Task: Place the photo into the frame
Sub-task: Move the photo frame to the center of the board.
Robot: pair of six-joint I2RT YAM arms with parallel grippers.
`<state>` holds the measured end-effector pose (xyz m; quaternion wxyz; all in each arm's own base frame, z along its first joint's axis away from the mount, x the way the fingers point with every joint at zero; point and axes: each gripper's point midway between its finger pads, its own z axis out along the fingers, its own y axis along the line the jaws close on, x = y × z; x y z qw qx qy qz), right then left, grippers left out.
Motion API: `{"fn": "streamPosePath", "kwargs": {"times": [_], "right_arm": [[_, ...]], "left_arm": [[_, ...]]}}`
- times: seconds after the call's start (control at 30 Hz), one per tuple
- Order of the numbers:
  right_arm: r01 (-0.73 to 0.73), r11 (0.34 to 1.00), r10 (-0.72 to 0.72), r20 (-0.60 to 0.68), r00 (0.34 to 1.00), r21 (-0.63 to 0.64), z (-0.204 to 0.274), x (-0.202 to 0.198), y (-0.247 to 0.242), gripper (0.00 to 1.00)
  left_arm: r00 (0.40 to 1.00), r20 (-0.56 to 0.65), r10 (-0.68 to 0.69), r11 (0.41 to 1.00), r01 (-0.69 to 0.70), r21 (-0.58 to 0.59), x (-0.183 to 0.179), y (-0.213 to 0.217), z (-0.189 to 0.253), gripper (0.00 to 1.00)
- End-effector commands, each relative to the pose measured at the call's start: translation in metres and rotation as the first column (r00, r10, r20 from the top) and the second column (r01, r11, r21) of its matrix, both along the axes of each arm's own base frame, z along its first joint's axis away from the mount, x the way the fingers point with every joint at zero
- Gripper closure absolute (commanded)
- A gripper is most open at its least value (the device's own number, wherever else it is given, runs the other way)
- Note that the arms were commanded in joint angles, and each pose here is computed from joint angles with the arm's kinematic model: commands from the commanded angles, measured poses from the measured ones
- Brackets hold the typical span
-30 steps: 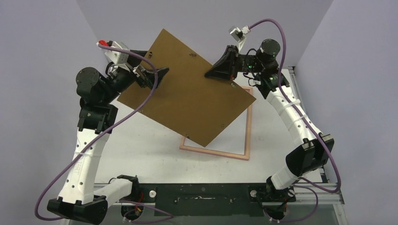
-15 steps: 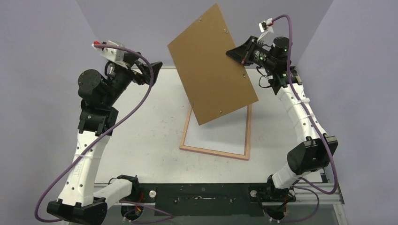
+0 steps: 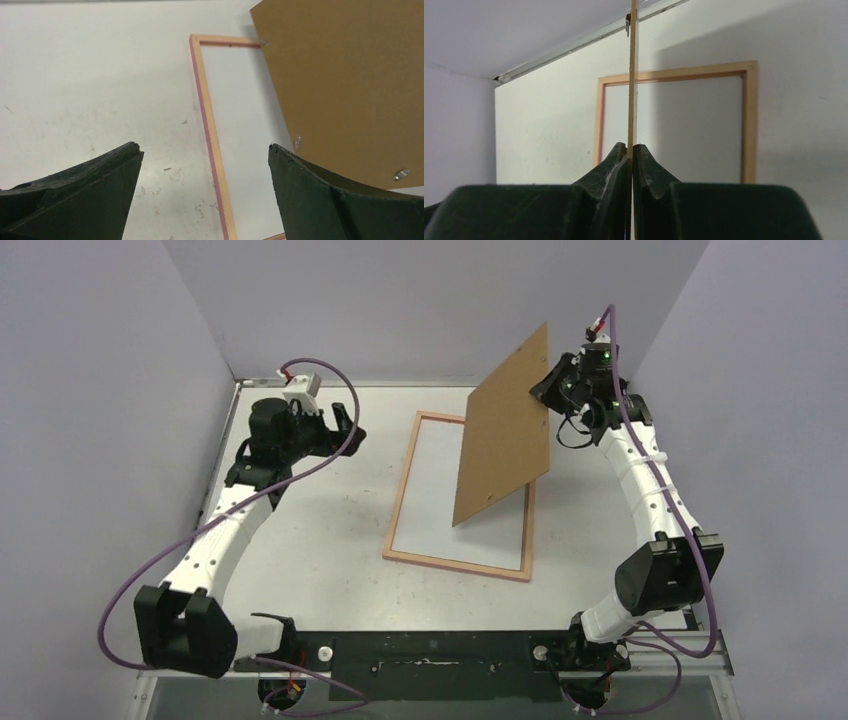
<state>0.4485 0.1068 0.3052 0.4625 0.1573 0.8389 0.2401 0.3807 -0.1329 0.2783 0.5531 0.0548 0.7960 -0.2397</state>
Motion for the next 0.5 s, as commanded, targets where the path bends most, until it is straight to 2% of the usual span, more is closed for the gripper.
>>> {"fn": "streamPosePath", "kwargs": {"times": [0.0,0.1,0.23,0.37,0.47], "right_arm": [[0.180,0.983,-0.177,0.108,0.978,-0.019,0.048,-0.011,-0.042,1.00],[0.194,0.981,-0.192,0.085,0.978,-0.019,0.044,-0.012,-0.047,1.00],[0.206,0.978,-0.206,0.066,0.976,0.000,0.039,-0.014,-0.052,1.00],[0.213,0.977,-0.213,0.047,0.976,0.006,0.035,-0.017,-0.056,1.00],[0.210,0.977,-0.211,0.029,0.977,0.017,0.030,-0.019,-0.057,1.00]], "left_arm": [[0.975,-0.211,-0.073,0.996,0.063,-0.057,0.007,-0.017,-0.052,0.03],[0.942,-0.309,-0.127,0.992,0.122,-0.036,0.005,-0.037,-0.102,0.03],[0.912,-0.386,-0.137,0.986,0.161,0.031,0.006,-0.058,-0.140,0.03],[0.856,-0.502,-0.121,0.991,0.131,-0.016,0.016,-0.073,-0.167,0.20],[0.829,-0.542,-0.139,0.989,0.149,-0.026,0.020,-0.091,-0.186,0.26]]}}
